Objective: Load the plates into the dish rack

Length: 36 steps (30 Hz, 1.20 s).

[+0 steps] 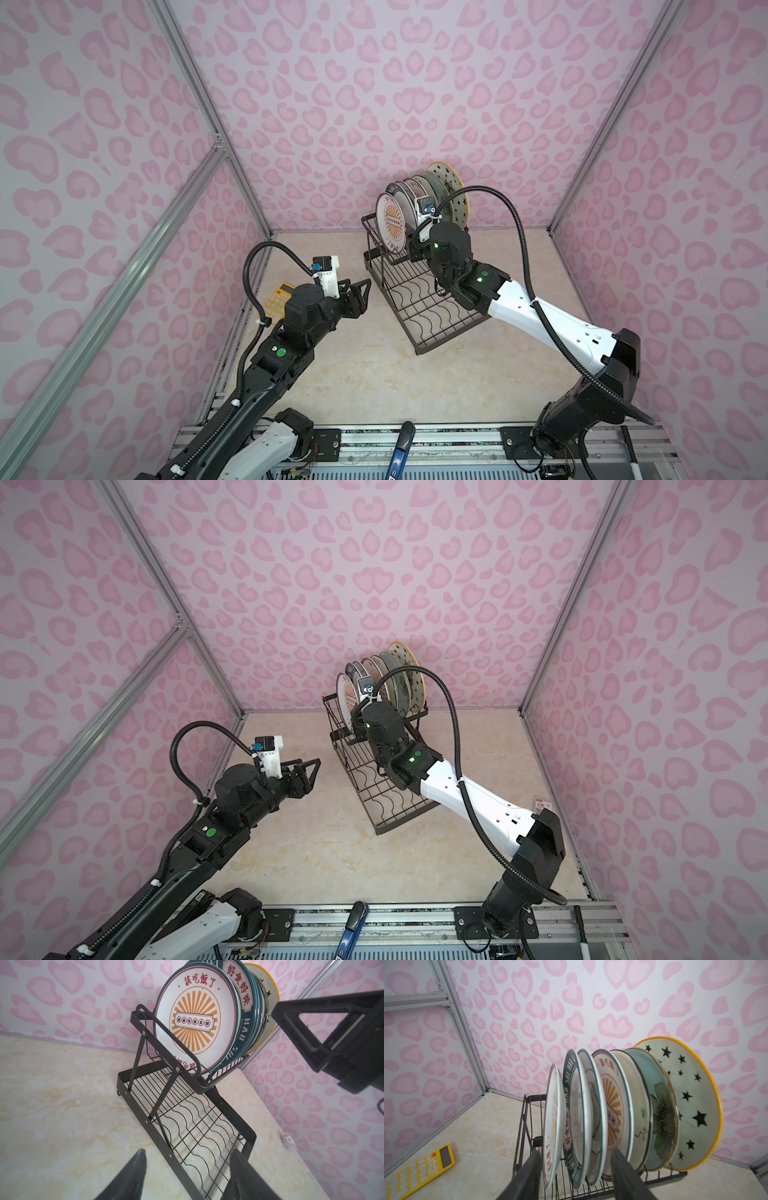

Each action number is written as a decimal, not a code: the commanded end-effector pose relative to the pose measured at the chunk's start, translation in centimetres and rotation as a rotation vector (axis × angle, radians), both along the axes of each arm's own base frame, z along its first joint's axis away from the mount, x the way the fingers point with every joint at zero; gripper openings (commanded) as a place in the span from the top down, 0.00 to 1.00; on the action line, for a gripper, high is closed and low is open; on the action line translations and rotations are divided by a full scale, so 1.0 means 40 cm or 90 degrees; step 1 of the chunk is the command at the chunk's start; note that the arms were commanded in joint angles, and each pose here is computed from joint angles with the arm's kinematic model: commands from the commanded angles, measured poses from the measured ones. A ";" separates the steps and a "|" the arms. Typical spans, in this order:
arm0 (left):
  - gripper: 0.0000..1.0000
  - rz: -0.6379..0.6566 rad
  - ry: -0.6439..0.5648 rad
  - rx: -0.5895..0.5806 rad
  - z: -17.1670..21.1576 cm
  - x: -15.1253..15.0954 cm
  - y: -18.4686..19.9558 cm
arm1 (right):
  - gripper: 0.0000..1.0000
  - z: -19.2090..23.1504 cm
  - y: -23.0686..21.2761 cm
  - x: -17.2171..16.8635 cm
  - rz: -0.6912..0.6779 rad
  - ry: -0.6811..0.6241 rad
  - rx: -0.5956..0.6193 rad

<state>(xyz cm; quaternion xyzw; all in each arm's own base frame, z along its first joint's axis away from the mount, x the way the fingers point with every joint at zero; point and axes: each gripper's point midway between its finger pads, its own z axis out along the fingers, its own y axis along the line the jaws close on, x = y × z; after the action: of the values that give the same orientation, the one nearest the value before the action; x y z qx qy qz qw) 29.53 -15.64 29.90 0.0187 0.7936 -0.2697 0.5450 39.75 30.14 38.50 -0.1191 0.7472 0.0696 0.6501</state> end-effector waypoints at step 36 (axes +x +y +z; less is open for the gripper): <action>0.02 0.044 -0.069 0.120 0.126 0.043 0.051 | 0.01 0.001 -0.542 -0.092 -0.239 -0.025 0.030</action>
<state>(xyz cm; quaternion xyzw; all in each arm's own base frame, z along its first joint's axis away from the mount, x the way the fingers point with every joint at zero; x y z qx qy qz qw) 31.21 -14.10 33.89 0.0456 0.7947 -0.1937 0.5734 36.38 9.79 38.96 0.0320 0.7378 -0.0138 0.6742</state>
